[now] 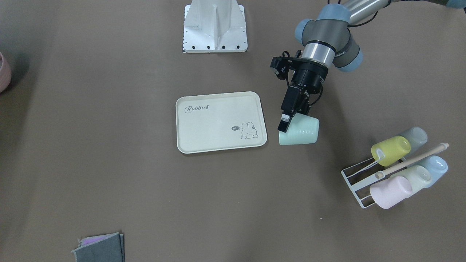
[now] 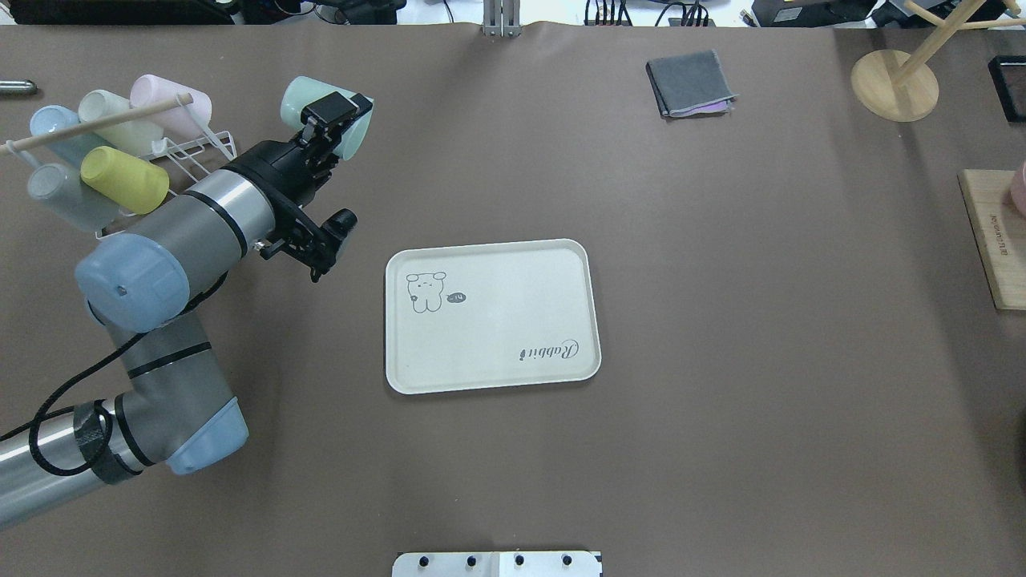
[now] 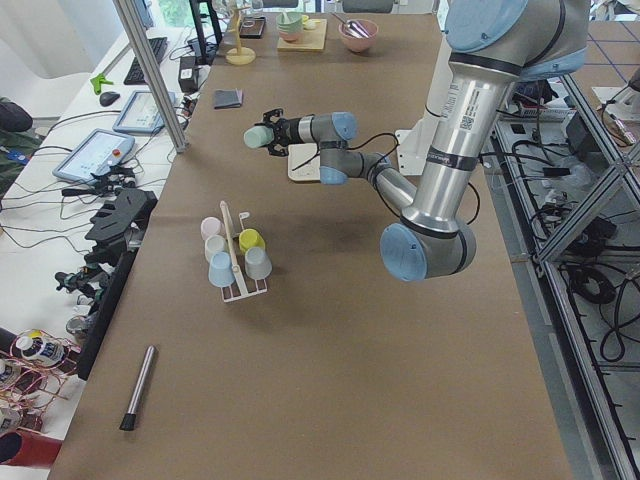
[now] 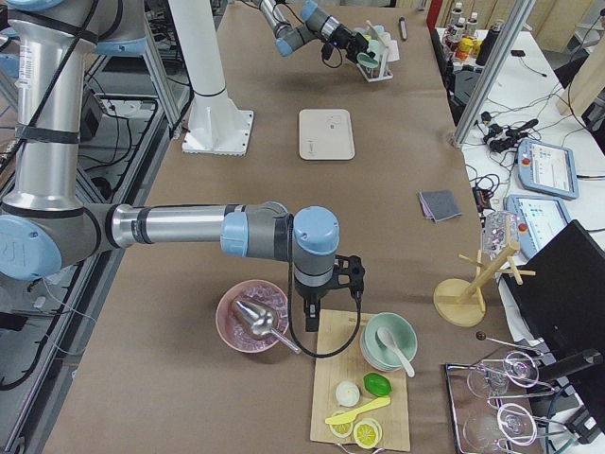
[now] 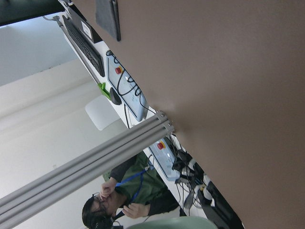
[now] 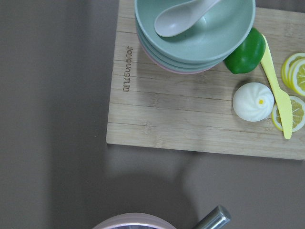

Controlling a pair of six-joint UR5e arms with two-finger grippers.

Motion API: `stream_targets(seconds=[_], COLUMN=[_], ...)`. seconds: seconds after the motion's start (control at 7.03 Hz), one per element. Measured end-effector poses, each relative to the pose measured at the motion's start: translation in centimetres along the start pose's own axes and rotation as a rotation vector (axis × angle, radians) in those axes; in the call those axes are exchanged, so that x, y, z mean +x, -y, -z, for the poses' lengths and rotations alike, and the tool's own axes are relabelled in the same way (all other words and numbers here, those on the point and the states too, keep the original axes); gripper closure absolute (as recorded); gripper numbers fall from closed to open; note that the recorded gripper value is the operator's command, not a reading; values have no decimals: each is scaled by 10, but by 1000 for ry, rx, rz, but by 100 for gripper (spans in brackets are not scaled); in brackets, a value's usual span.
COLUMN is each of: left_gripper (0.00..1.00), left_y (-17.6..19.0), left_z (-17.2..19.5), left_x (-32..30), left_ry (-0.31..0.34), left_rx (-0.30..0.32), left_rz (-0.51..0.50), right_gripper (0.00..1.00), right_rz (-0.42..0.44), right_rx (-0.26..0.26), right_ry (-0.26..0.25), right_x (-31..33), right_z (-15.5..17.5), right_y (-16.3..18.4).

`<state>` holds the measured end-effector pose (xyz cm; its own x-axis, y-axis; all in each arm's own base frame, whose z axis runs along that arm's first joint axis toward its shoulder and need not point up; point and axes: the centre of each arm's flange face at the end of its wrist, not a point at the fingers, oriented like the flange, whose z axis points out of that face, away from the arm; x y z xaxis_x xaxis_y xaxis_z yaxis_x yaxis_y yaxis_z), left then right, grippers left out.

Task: Pick up and place green cup on tray

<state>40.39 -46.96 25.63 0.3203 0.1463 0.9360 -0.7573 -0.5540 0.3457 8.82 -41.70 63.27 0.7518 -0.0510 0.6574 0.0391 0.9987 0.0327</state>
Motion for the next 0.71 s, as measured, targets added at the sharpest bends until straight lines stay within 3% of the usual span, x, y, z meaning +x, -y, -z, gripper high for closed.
stream_targets(seconds=[0.28,0.71], left_gripper=[62,62], left_y=[28,75], left_z=[-10,-18], left_x=[5,32], left_ry=[12,-90], left_rx=[66,135], left_rz=[206,695], right_gripper=[0,0], right_rz=[-10,-17], right_rx=[-11,-10], right_ry=[2,4], right_x=[5,8], right_z=[-6,-9], right_y=[0,2])
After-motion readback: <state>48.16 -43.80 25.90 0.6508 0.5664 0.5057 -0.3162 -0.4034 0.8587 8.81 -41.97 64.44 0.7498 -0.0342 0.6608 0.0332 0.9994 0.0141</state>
